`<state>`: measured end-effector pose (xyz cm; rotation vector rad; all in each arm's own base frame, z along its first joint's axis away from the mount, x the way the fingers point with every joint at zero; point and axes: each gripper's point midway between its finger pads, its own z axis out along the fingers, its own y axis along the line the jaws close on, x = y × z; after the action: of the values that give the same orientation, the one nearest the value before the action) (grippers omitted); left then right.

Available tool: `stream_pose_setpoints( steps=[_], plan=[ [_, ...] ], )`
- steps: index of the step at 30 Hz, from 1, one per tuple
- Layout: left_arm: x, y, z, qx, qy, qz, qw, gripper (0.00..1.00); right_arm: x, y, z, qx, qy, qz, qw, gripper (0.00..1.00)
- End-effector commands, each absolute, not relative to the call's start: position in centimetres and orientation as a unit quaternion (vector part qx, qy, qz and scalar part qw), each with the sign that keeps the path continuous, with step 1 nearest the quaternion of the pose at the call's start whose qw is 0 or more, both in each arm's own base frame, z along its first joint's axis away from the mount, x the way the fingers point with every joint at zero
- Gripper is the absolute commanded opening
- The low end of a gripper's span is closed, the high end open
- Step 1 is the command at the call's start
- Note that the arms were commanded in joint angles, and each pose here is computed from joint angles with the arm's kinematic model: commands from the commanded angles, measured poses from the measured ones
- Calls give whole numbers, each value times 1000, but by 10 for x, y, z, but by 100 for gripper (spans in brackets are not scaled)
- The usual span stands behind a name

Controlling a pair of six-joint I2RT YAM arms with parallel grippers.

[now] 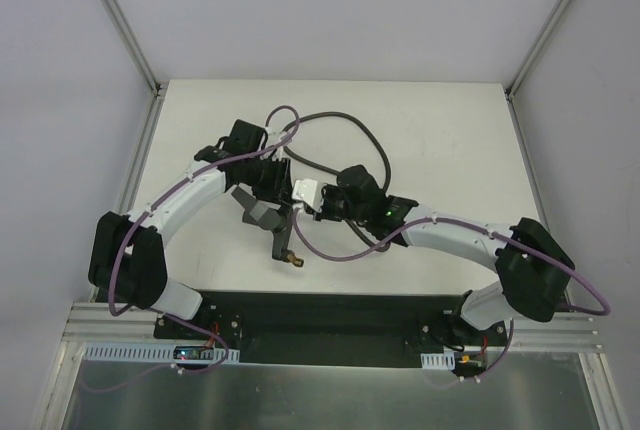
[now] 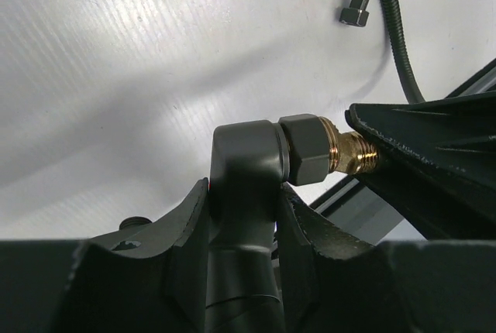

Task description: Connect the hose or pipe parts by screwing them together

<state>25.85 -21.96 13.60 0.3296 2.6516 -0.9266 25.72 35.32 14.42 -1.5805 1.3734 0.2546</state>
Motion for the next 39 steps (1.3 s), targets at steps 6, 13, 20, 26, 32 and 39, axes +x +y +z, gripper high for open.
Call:
stream_pose_setpoints(
  steps=[6, 13, 20, 26, 32, 39],
  plan=[
    [276, -246, 195, 119, 850, -426, 286, 0, 262, 384, 205, -287, 675, 497, 463, 1],
    [285, -240, 195, 96, 838, -420, 335, 0, 294, 363, 210, -84, 686, 594, 412, 1],
    [296, -236, 192, 82, 837, -404, 359, 0, 298, 352, 238, 44, 620, 693, 365, 30],
    [290, -229, 185, 86, 861, -377, 331, 0, 296, 330, 232, -29, 646, 622, 441, 53],
    [279, -229, 173, 92, 880, -377, 272, 0, 287, 304, 235, -194, 677, 452, 547, 69],
    [273, -232, 170, 95, 899, -372, 209, 0, 239, 314, 241, -539, 509, 215, 635, 74]
  ],
)
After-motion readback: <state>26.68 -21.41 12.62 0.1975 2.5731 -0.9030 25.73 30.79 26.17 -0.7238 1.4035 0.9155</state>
